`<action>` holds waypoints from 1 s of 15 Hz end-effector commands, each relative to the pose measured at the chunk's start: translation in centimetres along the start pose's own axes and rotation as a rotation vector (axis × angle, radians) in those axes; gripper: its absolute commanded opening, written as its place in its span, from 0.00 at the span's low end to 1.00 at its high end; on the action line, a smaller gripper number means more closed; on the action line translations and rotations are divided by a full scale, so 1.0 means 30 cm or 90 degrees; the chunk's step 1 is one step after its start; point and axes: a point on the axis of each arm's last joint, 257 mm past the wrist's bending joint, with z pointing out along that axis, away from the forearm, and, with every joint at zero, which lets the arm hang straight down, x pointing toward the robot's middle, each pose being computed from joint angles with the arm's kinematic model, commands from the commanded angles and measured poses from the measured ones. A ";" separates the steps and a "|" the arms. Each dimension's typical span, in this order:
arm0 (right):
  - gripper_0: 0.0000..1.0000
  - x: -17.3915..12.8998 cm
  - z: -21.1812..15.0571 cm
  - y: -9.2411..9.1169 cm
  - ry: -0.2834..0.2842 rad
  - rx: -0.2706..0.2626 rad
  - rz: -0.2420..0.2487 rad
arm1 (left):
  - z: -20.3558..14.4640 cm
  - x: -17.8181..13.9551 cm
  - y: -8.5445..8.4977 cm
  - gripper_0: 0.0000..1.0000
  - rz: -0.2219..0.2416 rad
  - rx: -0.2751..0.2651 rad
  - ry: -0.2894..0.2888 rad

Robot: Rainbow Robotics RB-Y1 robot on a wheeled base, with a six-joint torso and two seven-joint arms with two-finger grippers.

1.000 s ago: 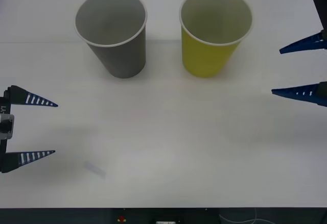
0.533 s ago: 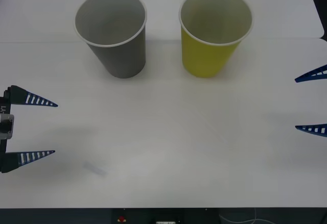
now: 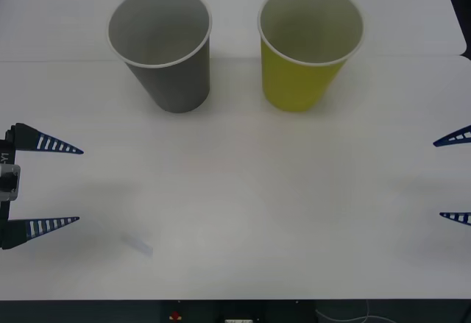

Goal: Put the can into the green bin and the plastic bottle into the gray bin

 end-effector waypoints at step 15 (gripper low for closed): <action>1.00 0.058 0.030 -0.002 0.025 0.014 -0.002 | 0.000 0.000 0.000 1.00 0.000 0.000 0.000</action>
